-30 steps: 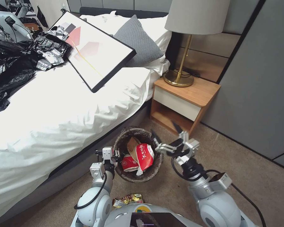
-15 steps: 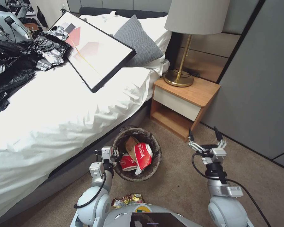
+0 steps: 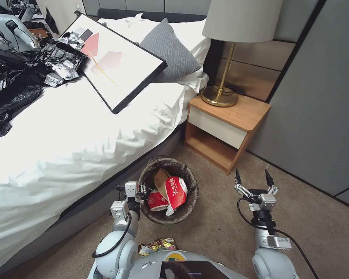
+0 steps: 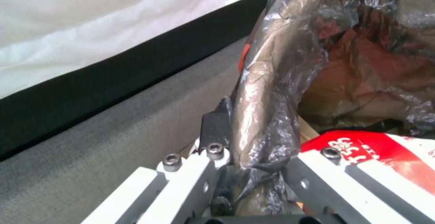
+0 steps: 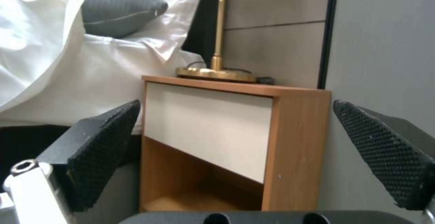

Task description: Pick up the trash bin, then pick up the garbage from the floor and place it into the trash bin.

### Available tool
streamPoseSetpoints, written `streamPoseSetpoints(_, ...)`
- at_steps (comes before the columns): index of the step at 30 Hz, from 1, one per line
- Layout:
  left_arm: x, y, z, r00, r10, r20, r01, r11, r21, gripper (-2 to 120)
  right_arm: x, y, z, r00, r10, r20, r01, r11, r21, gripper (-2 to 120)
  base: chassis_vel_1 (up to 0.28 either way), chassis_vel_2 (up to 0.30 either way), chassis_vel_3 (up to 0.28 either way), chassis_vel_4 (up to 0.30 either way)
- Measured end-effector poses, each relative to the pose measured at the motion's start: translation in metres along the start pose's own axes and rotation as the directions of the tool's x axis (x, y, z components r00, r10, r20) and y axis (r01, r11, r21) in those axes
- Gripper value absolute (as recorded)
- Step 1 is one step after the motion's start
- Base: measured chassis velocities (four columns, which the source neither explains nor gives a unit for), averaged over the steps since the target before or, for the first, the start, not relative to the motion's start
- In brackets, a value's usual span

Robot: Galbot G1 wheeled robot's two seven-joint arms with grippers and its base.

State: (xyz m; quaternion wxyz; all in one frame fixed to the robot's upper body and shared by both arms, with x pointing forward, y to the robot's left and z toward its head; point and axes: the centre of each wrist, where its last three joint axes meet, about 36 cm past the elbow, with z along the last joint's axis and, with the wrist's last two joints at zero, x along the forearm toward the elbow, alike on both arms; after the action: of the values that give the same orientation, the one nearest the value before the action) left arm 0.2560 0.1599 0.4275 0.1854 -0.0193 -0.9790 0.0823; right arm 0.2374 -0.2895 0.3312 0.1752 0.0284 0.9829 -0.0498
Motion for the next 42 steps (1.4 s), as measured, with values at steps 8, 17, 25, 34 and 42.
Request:
streamPoseSetpoints(8,-0.0008,0.0005,-0.0005,1.0,0.0,0.001,0.0,1.0,-0.002,3,0.0013,0.0036,0.0061,1.0,-0.029,0.006,0.029,0.999,0.014,100,0.0,0.0,0.0,0.0)
streamPoseSetpoints(17,-0.0016,0.0007,-0.0016,1.0,0.001,0.003,-0.001,1.0,-0.002,3,-0.0011,0.0095,0.0078,0.999,-0.04,0.008,0.04,0.999,0.01,100,0.008,-0.002,-0.003,0.002)
streamPoseSetpoints(25,-0.0006,0.0008,-0.0033,1.0,0.001,0.008,-0.001,1.0,-0.001,3,-0.0021,0.0074,0.0077,0.999,-0.042,0.011,0.042,0.999,0.015,100,0.126,-0.095,-0.114,0.123)
streamPoseSetpoints(34,0.0019,0.0004,-0.0047,1.0,0.002,0.01,-0.002,1.0,-0.001,3,-0.003,0.0052,0.0082,0.999,-0.042,0.024,0.042,0.999,0.021,100,0.241,-0.229,-0.235,0.241)
streamPoseSetpoints(42,0.0032,-0.0001,-0.0053,1.0,0.002,0.012,-0.002,1.0,-0.001,3,-0.0065,0.0017,0.011,0.997,-0.047,0.054,0.045,0.998,0.045,100,0.214,-0.213,-0.204,0.205)
